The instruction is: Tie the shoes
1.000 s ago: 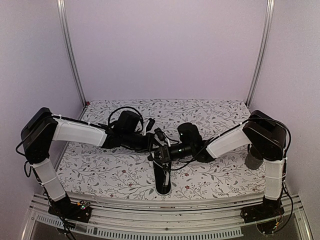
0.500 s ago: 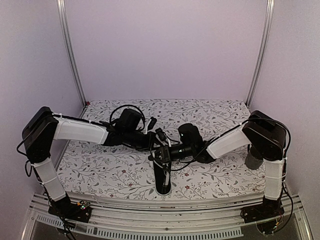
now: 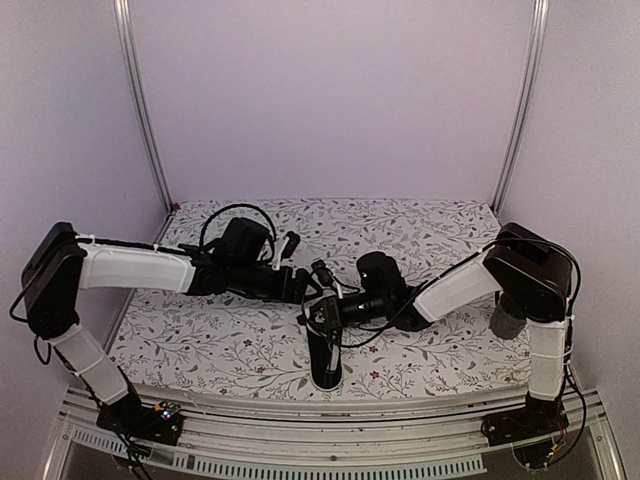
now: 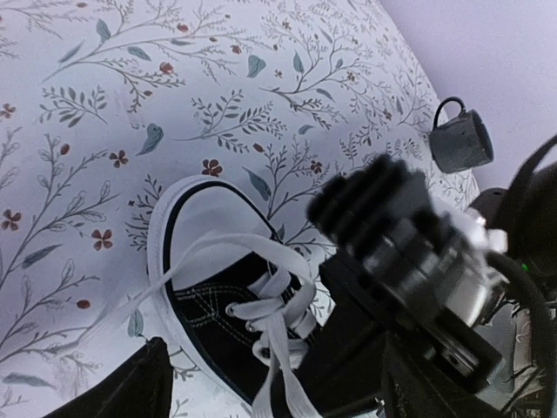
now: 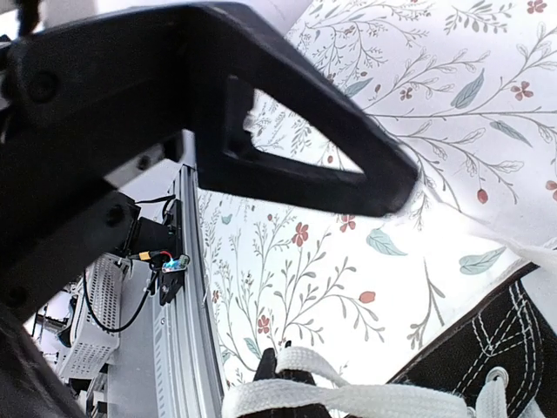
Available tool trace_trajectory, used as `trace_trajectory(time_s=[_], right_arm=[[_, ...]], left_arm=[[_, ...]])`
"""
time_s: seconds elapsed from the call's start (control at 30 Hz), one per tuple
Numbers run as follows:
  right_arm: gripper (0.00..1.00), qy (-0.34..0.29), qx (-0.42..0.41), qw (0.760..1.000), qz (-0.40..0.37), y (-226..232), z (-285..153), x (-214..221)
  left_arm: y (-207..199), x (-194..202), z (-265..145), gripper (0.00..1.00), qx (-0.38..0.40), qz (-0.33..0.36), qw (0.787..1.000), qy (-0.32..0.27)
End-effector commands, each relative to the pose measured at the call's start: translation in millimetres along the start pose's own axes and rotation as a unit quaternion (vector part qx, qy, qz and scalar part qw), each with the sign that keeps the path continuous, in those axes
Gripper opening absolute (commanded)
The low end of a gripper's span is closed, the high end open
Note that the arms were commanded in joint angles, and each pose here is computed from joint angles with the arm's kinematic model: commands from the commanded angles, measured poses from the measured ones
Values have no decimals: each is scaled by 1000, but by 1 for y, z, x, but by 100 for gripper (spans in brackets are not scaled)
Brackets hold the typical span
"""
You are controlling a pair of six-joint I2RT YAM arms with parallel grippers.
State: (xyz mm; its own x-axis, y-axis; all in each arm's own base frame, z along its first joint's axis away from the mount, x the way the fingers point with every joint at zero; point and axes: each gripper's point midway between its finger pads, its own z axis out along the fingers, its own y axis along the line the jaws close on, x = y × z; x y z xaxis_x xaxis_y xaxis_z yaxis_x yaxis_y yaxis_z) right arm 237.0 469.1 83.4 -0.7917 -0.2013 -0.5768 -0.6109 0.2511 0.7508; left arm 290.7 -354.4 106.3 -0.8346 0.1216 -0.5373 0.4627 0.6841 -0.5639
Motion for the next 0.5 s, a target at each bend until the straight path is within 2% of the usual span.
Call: trace_trajectory(time_s=[0.0,0.17,0.3,0.47], right_arm=[[2,-5,2,1000,-5,0,1,0],[2,-3,3,1000,-2,0,0,1],[2,-3,2,1000,0,0,0,1],[2,-4,3,1000,3,0,-2,1]], left_arm=[[-6,-6,-37,87,-9,48,998,-50],[4,14,-60,88,-5,61,994,-90],[15,41,-67,68,18,68,990,-119],[20,57,-64,54,38,70,989,-128]])
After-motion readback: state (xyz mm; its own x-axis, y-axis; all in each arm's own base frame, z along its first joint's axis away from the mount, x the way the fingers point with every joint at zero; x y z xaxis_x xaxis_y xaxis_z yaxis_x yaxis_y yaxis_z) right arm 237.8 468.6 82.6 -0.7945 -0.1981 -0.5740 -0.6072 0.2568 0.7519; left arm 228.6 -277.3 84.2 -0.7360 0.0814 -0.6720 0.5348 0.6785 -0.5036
